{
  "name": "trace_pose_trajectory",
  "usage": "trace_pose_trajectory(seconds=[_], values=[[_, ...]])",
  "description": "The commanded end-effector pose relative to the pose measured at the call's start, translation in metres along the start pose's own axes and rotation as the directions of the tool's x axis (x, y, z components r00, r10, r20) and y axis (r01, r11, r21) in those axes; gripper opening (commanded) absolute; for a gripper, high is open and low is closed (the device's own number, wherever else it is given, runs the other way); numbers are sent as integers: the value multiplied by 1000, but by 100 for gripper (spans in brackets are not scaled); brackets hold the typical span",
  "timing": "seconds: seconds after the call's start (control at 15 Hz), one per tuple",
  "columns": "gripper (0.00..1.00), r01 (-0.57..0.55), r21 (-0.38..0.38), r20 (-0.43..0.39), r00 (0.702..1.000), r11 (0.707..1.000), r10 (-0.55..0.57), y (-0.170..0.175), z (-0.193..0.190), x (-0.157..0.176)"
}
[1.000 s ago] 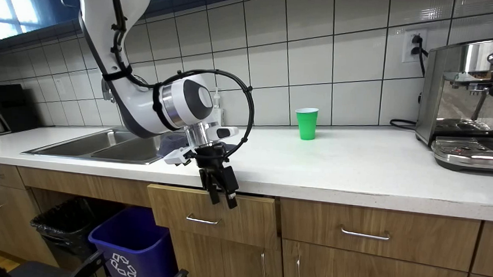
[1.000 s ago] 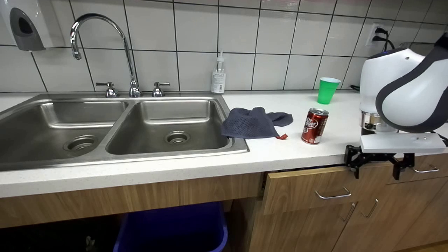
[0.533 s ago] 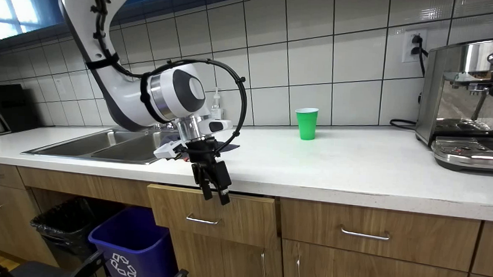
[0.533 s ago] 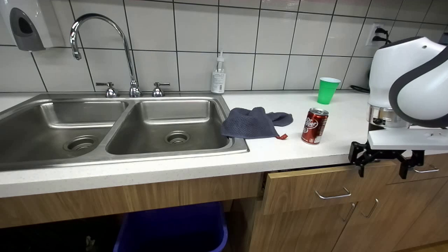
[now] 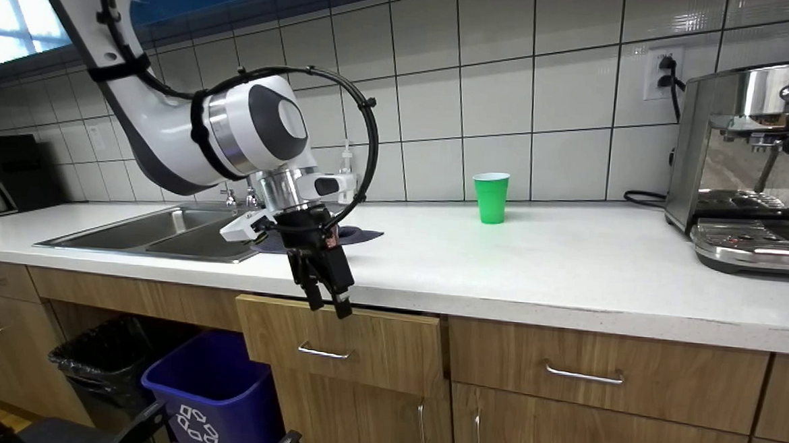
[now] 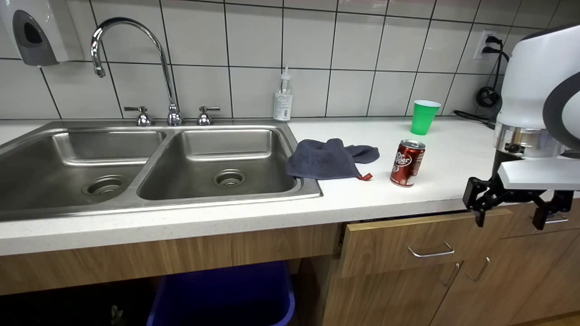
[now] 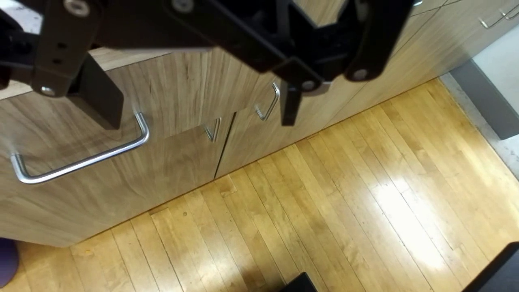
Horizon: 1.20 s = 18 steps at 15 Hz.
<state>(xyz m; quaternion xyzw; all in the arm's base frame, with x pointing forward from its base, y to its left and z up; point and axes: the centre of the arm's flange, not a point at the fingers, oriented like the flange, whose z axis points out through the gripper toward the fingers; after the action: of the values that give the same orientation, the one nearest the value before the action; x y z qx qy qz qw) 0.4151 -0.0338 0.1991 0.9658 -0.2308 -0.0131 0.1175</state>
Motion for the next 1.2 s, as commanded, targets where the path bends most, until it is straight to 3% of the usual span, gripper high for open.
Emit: trace_pose_trajectory(seconds=[0.0,0.53,0.6,1.13], values=[[100,-12,11,-36,999,1000,12,9,-26,-20],[100,5,53,-118,993,999,2,7,-69,-34],[100,16,60,-94,995,998,-10,0,-50,-18],[100,18,66,-109,994,998,-11,3,-60,-25]])
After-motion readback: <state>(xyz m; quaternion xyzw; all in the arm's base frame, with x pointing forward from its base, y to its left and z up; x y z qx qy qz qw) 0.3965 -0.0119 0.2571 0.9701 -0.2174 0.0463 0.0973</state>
